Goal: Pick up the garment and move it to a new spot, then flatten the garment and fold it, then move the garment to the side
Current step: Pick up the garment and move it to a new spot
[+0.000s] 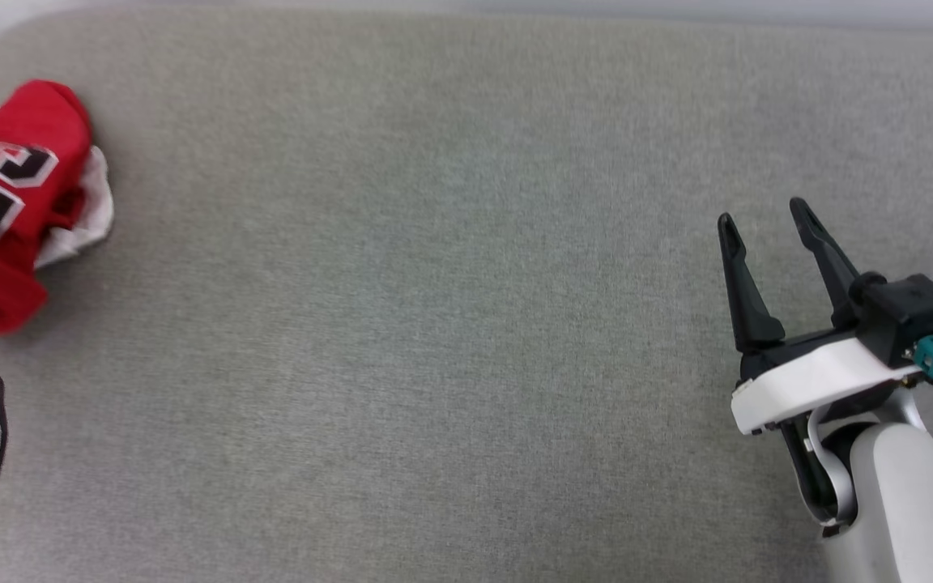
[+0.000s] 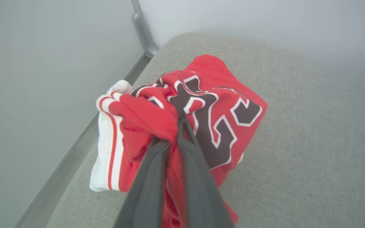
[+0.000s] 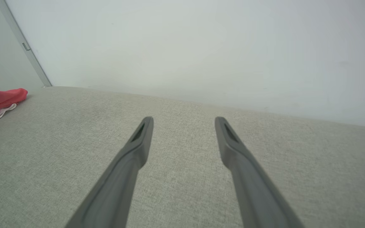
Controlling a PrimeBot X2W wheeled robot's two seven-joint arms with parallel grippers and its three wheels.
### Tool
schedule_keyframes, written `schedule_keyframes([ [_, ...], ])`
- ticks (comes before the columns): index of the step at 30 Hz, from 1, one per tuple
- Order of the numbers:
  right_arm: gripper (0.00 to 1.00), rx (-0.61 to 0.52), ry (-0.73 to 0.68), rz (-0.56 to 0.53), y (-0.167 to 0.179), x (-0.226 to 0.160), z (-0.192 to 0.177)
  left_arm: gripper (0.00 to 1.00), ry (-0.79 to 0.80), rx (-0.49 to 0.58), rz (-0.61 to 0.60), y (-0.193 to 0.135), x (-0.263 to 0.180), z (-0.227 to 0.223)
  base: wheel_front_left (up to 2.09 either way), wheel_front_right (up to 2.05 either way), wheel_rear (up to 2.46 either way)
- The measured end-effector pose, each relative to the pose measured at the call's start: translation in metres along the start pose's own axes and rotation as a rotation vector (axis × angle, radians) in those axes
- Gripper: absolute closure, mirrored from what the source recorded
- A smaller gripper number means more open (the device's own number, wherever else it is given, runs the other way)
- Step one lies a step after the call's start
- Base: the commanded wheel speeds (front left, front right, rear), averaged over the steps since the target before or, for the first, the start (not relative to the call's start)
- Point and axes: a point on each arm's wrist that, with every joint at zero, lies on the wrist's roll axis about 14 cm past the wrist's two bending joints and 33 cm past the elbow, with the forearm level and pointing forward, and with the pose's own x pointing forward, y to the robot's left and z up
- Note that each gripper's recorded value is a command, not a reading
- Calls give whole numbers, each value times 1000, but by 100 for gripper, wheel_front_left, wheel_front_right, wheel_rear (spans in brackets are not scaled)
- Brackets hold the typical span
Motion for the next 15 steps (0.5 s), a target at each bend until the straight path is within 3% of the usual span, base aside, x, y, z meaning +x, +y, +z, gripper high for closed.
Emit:
schedule_keyframes([
  [7, 0, -5, -53, -3, 8, -18, 29, 100, -410, 45, -21, -1, -52, 96, 0, 0, 0],
  [15, 0, -19, -91, -48, 3, -50, 53, 100, -713, 59, -121, -36, -110, 153, 0, 0, 0],
])
